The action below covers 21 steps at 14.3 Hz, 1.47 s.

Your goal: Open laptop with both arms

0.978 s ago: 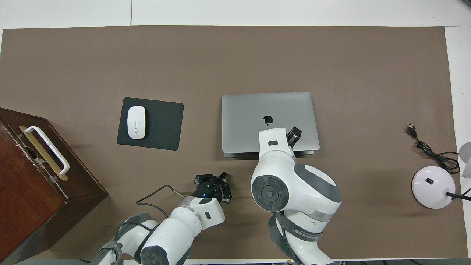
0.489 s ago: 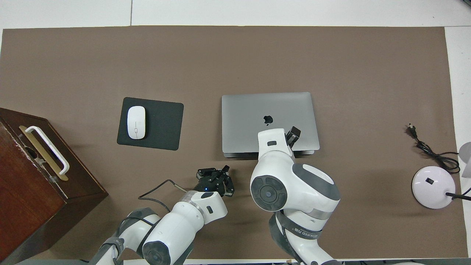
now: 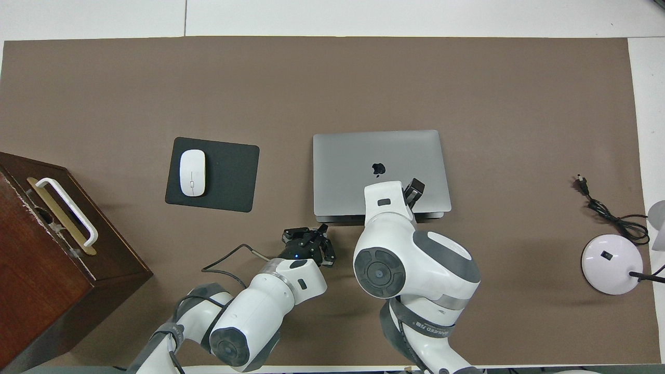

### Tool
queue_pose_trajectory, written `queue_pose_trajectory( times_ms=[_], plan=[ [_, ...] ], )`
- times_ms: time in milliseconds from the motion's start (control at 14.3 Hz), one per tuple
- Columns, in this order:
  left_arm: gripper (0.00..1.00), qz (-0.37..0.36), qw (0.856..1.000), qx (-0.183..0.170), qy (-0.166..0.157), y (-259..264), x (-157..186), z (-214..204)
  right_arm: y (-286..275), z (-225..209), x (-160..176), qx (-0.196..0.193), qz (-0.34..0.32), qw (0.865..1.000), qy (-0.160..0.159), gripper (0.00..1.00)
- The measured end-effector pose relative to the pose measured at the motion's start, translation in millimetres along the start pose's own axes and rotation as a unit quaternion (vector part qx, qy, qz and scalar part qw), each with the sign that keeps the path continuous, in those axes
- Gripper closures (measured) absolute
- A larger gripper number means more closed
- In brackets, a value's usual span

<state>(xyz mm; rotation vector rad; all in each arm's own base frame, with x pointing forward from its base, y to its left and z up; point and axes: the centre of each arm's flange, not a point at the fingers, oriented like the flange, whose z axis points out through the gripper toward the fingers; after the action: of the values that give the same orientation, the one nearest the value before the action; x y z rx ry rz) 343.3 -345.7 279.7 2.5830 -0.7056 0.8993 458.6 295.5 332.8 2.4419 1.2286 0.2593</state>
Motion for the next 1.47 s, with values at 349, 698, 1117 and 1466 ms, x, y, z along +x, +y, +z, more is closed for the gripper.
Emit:
queue_pose_trajectory(
  times_ms=[349, 698, 1117, 1466],
  plan=[
    [0.99, -0.009, 1.000, 0.009, 0.002, -10, 6, 10, 1, 0, 0, 0.000, 0.001, 1.000, 0.000, 0.00],
    [0.99, -0.012, 1.000, 0.013, 0.005, -14, 14, 22, 1, 1, -1, 0.000, 0.001, 1.000, -0.001, 0.00],
    [0.99, 0.000, 1.000, 0.015, 0.005, -22, 18, 28, 1, 1, -1, 0.000, 0.001, 1.000, -0.001, 0.00],
    [0.99, 0.020, 1.000, 0.011, 0.004, -24, 19, 28, 2, 0, 0, 0.001, 0.002, 1.000, 0.004, 0.00]
  ],
)
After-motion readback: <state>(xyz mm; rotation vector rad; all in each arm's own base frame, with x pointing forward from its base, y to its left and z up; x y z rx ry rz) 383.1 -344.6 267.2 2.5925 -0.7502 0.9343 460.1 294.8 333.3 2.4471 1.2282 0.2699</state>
